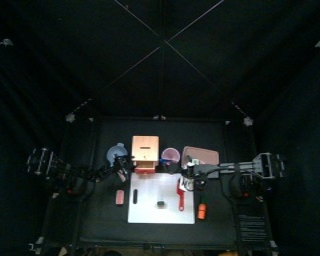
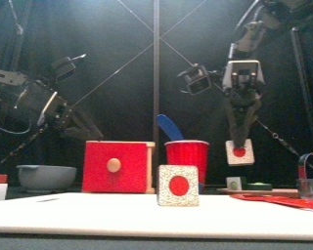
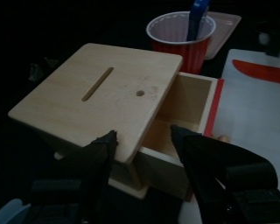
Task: Place sushi on board then cut the sushi with the knife then place the pieces on the plate
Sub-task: Place the 4 sushi pieces on the plate
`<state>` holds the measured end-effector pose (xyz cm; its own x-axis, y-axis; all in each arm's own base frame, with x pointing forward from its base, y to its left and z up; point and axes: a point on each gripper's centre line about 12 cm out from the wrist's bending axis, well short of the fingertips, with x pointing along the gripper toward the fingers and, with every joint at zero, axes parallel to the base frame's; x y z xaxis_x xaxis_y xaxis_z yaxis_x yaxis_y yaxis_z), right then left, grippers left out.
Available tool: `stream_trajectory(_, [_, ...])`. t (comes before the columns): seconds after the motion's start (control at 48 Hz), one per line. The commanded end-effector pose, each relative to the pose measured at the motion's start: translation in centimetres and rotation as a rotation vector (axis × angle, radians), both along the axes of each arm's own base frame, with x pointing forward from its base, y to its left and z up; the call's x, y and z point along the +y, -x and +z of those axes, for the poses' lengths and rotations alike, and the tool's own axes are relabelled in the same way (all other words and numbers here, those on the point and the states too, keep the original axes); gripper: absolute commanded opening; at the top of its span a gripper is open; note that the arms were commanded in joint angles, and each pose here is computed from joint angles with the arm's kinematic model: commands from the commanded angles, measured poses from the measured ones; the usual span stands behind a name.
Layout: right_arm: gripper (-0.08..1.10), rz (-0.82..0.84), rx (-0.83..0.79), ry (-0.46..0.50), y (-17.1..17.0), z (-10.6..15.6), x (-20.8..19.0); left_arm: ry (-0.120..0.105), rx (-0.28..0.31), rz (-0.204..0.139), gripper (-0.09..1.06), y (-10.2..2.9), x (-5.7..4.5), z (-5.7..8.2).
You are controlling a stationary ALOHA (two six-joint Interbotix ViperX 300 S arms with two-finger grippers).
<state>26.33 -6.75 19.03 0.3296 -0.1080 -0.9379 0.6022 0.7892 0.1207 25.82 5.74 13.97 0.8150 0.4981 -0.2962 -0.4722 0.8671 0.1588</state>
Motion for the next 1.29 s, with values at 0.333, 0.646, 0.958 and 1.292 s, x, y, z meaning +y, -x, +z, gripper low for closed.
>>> stream_trajectory(0.333, [0.63, -0.416, -0.105, 0.049, 7.3, -2.8, -6.4, -0.017, -0.042, -0.024, 0.88, -1.3, -0.3, 1.2])
stream_trajectory(0.646, [0.74, -0.437, -0.072, 0.044, 7.1, -5.5, -7.9, -0.013, -0.025, -0.026, 0.88, -0.6, -0.4, 0.7])
stream_trajectory(0.958, [0.92, -0.429, -0.048, 0.051, 7.0, -4.2, -7.9, -0.015, -0.029, -0.032, 0.88, -0.8, -0.5, 0.8])
stream_trajectory(1.292, [0.92, -0.079, -0.259, 0.084, 0.4, 1.1, -1.2, -0.012, -0.033, -0.029, 0.88, -1.0, -0.5, 0.9])
